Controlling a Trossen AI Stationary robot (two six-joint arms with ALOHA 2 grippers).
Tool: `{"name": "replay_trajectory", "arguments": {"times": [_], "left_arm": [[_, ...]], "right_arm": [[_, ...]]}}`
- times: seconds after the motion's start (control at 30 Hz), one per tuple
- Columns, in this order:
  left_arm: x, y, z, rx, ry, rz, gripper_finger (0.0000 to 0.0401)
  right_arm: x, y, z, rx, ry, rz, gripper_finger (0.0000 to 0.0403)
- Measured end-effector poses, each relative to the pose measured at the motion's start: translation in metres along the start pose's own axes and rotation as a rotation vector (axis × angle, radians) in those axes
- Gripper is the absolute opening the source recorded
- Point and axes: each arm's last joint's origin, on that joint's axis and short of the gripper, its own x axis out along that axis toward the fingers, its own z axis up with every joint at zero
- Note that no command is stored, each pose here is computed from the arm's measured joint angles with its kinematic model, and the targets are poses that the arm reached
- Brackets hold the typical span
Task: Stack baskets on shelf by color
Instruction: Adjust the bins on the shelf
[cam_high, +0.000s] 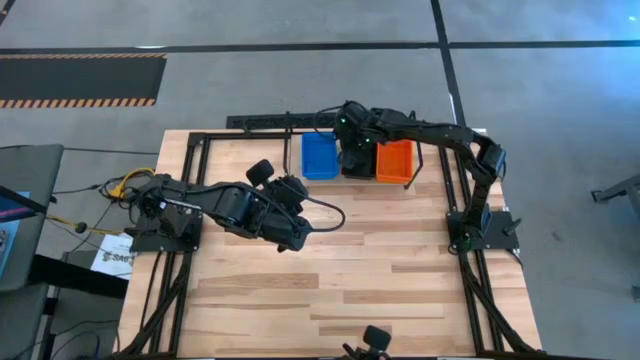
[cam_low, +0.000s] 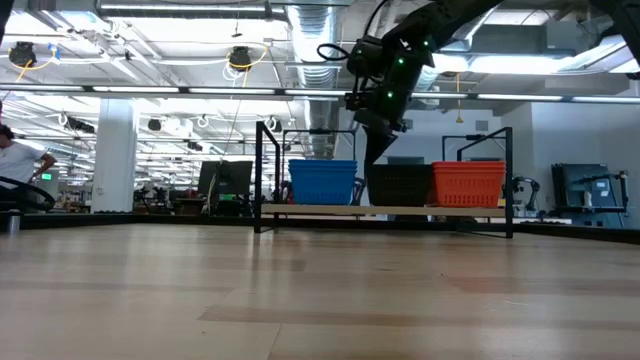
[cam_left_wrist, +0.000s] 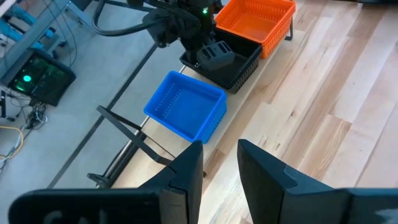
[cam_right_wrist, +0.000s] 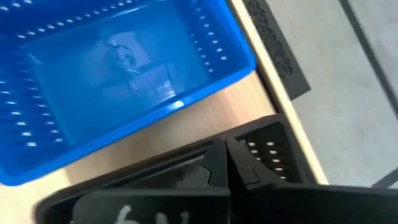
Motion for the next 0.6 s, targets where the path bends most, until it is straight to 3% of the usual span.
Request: {"name": "replay_trajectory", "arguments": {"times": [0.23, 0.6], "left_arm": [[0.0, 0.0, 0.0, -0.001, 0.0, 0.0, 0.0089], [0.0, 0.0, 0.0, 0.005, 0.001, -0.001, 0.0089]], "right_arm": [[0.009, 0.002, -0.008, 0.069, 0.011, 0.0, 0.0001], [0.033, 0.01, -0.038, 0.066, 0.099, 0.013, 0.0001]]}}
